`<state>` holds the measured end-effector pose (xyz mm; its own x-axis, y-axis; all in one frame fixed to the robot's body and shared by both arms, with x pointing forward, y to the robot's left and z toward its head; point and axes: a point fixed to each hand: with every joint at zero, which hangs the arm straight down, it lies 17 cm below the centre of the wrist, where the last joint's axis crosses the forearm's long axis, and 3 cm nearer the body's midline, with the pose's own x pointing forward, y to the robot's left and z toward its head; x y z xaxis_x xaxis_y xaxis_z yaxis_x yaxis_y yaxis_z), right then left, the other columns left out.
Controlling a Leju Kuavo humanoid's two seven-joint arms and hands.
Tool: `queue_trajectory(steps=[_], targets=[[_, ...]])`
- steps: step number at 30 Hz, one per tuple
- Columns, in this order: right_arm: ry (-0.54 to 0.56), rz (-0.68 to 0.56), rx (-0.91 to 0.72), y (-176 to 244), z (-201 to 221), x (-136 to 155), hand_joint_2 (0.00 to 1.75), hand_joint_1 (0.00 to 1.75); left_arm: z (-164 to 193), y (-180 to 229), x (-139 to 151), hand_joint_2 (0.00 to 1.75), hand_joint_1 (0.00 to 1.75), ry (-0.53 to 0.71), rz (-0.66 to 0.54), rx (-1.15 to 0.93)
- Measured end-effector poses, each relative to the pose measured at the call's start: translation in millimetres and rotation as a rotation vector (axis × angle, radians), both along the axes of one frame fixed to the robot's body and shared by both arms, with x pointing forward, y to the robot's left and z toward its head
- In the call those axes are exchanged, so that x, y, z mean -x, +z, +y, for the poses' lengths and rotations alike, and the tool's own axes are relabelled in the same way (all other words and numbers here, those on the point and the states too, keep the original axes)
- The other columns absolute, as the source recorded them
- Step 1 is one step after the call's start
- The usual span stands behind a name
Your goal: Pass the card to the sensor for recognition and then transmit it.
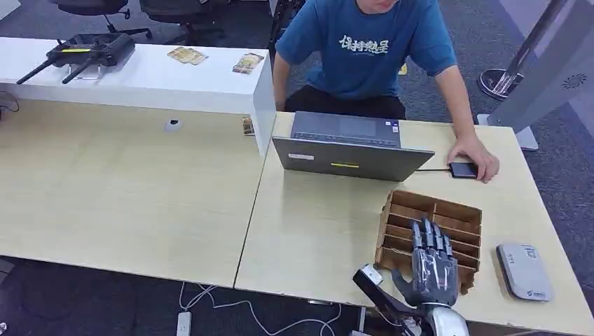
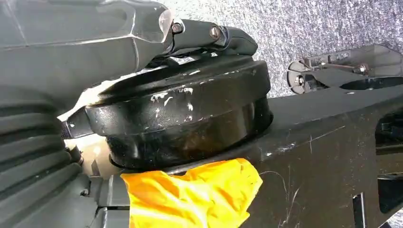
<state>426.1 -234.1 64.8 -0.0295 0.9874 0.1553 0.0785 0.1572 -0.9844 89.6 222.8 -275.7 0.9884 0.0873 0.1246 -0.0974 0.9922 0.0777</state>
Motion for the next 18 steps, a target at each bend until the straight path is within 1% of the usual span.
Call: queue_trajectory(steps=[8,18], targets=[[-0.004,0.017,0.003,-7.2,-2.3,0.5,1.75,0.00,0.0,0.0,0.1,1.75,0.00,0.001,0.001,0.000],[0.009,0.007,-0.014,-1.4,1.4,0.1,1.75,0.00,0.0,0.0,0.2,1.75,0.00,0.006,0.002,0.001]])
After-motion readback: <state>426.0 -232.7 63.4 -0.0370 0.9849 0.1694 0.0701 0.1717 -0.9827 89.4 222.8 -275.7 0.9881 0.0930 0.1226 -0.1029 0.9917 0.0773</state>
